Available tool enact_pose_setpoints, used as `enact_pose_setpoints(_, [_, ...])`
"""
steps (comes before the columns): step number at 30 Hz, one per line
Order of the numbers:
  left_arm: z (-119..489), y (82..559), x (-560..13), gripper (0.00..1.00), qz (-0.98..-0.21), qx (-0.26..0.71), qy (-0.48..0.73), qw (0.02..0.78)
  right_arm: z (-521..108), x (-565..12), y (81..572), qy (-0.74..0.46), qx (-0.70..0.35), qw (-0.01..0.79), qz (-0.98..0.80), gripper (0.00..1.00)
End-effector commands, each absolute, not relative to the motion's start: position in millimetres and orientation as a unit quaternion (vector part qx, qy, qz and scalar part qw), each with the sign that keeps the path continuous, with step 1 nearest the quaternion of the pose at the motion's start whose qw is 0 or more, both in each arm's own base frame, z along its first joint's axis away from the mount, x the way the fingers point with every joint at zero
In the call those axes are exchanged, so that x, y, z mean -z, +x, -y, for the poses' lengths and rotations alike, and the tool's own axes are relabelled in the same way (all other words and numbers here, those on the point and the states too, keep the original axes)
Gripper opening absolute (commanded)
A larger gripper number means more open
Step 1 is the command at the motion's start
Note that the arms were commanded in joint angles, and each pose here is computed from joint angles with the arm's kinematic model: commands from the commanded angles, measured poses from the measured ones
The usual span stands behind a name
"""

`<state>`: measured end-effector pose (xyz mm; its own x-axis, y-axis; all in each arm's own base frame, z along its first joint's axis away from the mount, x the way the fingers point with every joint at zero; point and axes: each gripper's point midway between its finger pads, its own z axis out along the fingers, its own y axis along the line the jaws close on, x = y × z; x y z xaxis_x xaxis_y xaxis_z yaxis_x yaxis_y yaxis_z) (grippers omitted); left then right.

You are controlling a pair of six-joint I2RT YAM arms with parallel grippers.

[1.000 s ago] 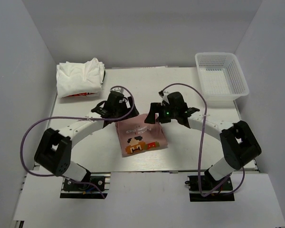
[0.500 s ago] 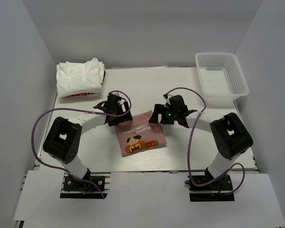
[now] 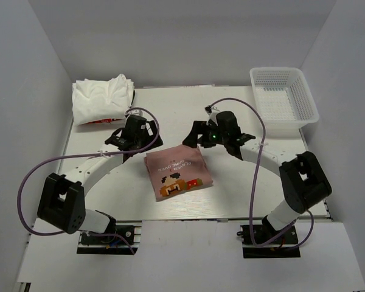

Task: Fold and stack the t-shirts
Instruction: Smooth out wrinkles on the folded tshirt, then put the neatly folded tshirt into the corner of the board with the left arm

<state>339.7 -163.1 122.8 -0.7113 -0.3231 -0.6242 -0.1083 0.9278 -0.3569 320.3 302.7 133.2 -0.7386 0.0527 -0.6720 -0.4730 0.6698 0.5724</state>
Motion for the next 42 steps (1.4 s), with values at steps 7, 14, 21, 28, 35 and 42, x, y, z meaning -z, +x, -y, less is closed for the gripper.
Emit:
enact_pose_setpoints(7, [167.9, 344.4, -68.1, 1.00, -0.920, 0.146, -0.142, 0.334, -358.9, -113.8, 367.6, -0.109, -0.442, 0.314, -0.833, 0.90])
enact_pose_setpoints(14, [160.6, 342.9, -30.5, 1.00, -0.939, 0.098, -0.160, 0.288, -351.3, -43.5, 390.8, -0.017, -0.388, 0.270, -0.881, 0.90])
enact_pose_setpoints(21, [165.3, 354.3, -54.6, 1.00, -0.934, 0.107, -0.151, 0.307, -361.3, -75.7, 402.5, -0.059, -0.391, 0.300, -0.868, 0.90])
enact_pose_setpoints(28, [153.3, 349.6, -120.2, 1.00, -0.916, 0.103, -0.154, 0.357, -335.6, -145.3, 384.2, -0.089, -0.379, 0.372, -0.843, 0.90])
enact_pose_setpoints(35, [144.9, 283.8, -92.1, 1.00, -0.935, 0.121, -0.174, 0.285, -274.9, -146.4, 314.8, -0.052, -0.361, 0.398, -0.842, 0.90])
enact_pose_setpoints(42, [173.1, 252.0, -51.5, 1.00, -0.938, 0.207, -0.135, 0.244, -233.7, -140.5, 282.9, -0.009, -0.326, 0.409, -0.853, 0.90])
